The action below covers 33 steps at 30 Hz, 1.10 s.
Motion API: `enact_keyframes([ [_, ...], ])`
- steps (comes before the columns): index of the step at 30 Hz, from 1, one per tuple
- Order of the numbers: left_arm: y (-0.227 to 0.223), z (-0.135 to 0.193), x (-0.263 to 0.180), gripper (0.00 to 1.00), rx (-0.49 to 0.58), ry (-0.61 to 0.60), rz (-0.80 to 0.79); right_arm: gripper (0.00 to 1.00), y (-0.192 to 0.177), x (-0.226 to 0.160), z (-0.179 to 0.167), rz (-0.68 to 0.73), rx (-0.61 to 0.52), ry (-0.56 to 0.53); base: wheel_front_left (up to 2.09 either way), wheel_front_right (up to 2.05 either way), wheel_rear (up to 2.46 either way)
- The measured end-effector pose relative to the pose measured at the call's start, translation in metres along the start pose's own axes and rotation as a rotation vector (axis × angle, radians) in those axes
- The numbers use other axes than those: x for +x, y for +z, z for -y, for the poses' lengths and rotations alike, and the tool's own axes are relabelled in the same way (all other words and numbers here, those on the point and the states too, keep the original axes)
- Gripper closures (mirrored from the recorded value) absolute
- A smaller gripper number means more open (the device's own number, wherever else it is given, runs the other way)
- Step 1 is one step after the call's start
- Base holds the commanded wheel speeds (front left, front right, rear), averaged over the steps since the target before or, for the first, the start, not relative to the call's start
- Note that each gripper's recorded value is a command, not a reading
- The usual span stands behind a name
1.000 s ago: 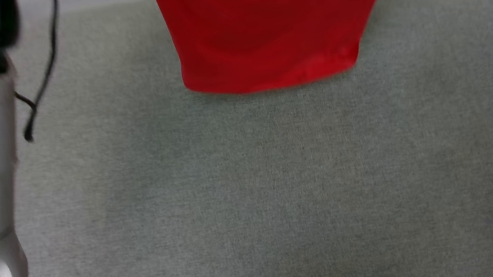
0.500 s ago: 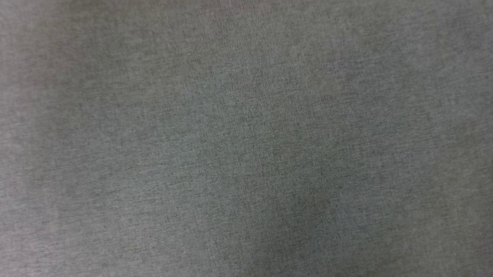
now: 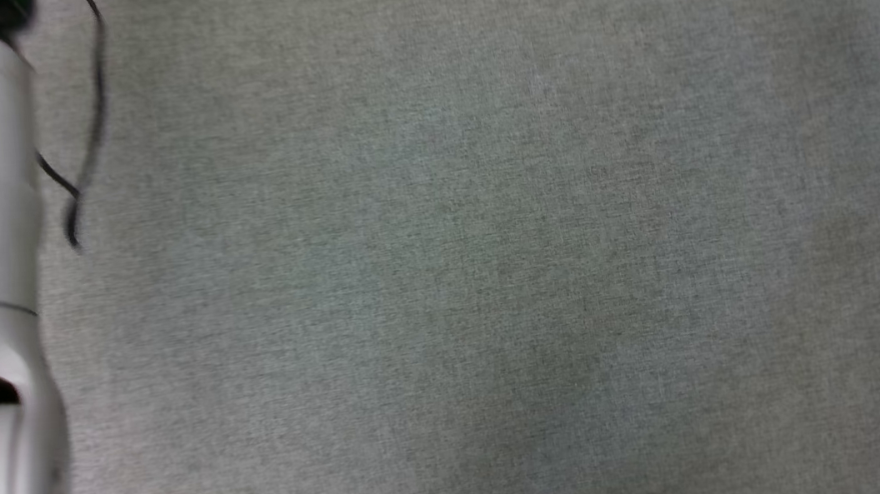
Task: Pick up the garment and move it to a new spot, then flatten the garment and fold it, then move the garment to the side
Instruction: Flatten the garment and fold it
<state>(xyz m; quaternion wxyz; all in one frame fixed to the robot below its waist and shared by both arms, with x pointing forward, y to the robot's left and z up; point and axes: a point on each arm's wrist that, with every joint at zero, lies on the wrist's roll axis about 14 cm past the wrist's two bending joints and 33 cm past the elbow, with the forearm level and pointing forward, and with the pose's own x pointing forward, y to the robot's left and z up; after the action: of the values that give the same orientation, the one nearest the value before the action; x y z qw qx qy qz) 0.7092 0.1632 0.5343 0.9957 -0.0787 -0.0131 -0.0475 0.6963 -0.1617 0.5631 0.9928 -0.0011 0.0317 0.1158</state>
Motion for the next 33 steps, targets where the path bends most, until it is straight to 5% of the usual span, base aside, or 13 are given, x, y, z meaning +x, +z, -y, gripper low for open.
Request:
enact_keyframes([
  [13, -0.094, -0.027, -0.108, 1.00, -0.117, 0.116, -0.260, 1.00, -0.135, -0.103, -0.005, -0.307, 0.146, -0.029, 0.00, 0.00, 0.00],
  [33, -0.076, -0.041, -0.311, 1.00, -0.120, 0.223, -0.195, 1.00, -0.155, -0.298, -0.012, -0.260, 0.266, -0.057, 0.00, 0.00, 0.00],
])
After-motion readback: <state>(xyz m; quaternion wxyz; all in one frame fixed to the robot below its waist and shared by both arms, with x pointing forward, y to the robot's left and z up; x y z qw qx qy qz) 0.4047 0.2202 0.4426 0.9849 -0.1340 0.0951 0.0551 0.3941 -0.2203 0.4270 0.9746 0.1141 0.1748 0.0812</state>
